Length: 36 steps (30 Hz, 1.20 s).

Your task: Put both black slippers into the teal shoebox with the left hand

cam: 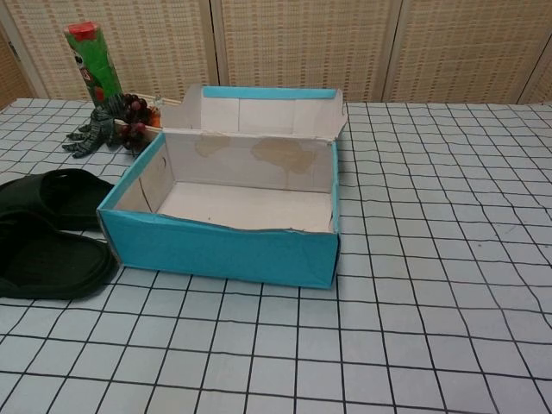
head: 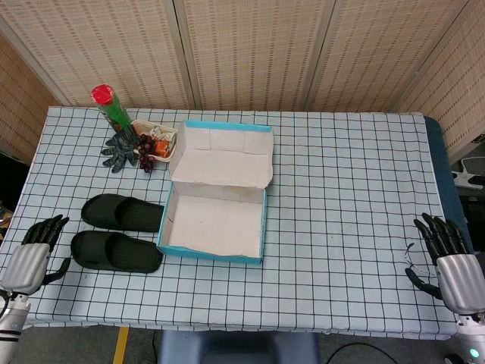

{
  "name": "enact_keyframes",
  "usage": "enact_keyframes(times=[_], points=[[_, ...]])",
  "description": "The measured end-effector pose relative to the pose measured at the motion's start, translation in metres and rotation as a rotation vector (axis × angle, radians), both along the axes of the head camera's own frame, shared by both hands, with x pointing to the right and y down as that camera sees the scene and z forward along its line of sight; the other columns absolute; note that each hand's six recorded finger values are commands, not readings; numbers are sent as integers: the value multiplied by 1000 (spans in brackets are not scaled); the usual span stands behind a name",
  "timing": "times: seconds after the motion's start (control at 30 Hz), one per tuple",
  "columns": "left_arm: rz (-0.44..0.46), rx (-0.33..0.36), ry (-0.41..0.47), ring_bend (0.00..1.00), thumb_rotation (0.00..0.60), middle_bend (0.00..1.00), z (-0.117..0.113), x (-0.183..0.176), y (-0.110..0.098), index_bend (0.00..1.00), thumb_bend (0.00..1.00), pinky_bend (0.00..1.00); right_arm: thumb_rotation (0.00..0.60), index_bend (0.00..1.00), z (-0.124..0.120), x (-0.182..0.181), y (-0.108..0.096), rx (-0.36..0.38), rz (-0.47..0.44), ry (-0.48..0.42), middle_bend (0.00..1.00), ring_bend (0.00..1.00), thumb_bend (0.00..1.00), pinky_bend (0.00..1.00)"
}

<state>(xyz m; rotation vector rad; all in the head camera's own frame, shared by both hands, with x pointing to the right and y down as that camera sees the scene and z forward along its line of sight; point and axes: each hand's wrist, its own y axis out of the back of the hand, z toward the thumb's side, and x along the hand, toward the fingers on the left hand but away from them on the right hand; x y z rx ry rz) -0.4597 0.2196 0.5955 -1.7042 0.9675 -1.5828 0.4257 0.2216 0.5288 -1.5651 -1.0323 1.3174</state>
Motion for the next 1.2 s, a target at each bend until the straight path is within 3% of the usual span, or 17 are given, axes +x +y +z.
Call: enact_keyframes(times=[0.17, 0.5, 0.8, 1.2], points=[[18, -59, 21, 0, 600, 0, 6, 5, 5, 0, 415, 62, 600, 0, -1, 0, 0, 5, 5, -2, 0, 0, 114, 0], [111, -267, 67, 0, 600, 0, 40, 36, 11, 0, 360, 36, 600, 0, 1, -2, 1, -16, -6, -24, 0, 0, 114, 0], [150, -323, 73, 0, 600, 0, 58, 51, 6, 0, 340, 21, 600, 0, 1, -1, 1, -30, -9, -31, 0, 0, 114, 0], [228, -303, -10, 0, 600, 0, 86, 68, 1, 0, 341, 16, 600, 0, 0, -1, 3, -44, -11, -45, 0, 0, 114, 0]])
